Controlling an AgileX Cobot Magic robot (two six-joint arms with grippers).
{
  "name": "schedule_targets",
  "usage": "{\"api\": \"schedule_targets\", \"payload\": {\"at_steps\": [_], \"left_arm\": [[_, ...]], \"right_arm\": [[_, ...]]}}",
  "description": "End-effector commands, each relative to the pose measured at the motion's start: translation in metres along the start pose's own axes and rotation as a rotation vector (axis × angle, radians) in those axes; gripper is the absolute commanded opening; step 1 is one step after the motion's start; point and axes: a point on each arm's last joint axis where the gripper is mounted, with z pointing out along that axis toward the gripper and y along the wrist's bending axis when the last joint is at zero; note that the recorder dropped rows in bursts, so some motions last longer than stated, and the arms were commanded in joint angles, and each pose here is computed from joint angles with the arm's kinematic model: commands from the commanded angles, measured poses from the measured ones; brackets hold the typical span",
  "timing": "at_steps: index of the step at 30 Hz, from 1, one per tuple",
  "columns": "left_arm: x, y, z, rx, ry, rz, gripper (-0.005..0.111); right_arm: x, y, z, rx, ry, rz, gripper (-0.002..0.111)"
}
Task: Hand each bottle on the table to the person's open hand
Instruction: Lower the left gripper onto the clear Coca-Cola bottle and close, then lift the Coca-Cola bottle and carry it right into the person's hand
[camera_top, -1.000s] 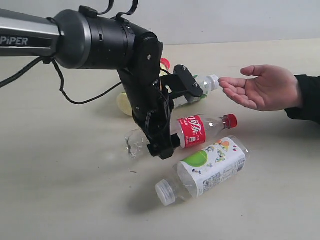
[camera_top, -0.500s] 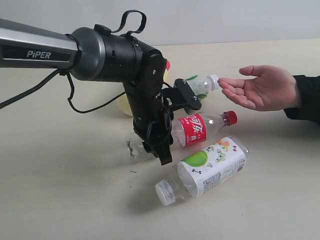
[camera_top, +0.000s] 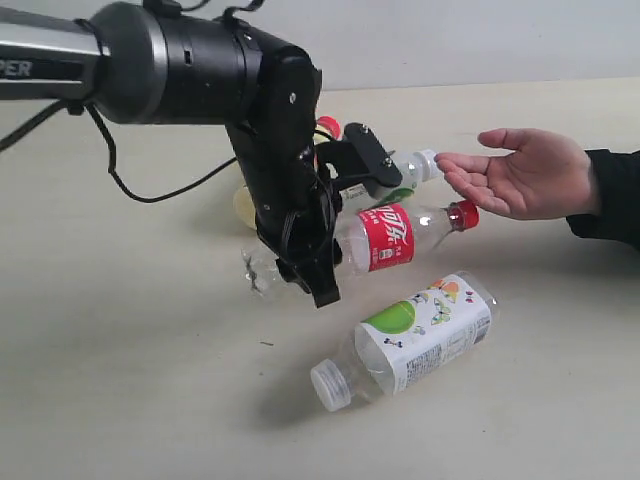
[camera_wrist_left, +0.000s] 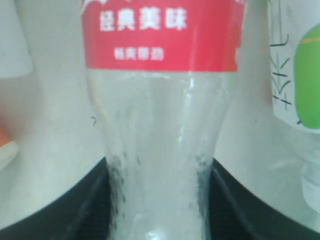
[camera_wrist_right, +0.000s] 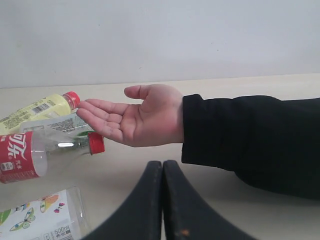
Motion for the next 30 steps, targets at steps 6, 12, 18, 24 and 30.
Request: {"api": "schedule_targets", "payload": {"at_steps": [6, 12, 18, 24, 30], "left_arm": [[0.011, -0.009, -0.076, -0.021, -0.050, -0.015, 0.000], [0.012, -0.018, -0.123, -0.003, -0.225, -0.260, 0.000], [-0.013, -0.031, -0.152, 0.277, -0.557, -0.639, 0.000], [-0.043, -0.028, -0.153, 0.523, -0.803, -0.912, 0.000], [-0.063, -0.011, -0.118, 0.569, -0.902, -1.107, 0.000]], "right_arm": [[0.000, 0.000, 0.000, 0.005, -0.009, -0.003, 0.000], [0.000, 0.000, 0.000, 0.005, -0.009, -0.003, 0.000], [0.000, 0.000, 0.000, 0.005, -0.009, -0.003, 0.000], [0.000, 0.000, 0.000, 0.004, -0.009, -0.002, 0.000], [0.000, 0.000, 0.000, 0.004, -0.009, -0.002, 0.000]]}}
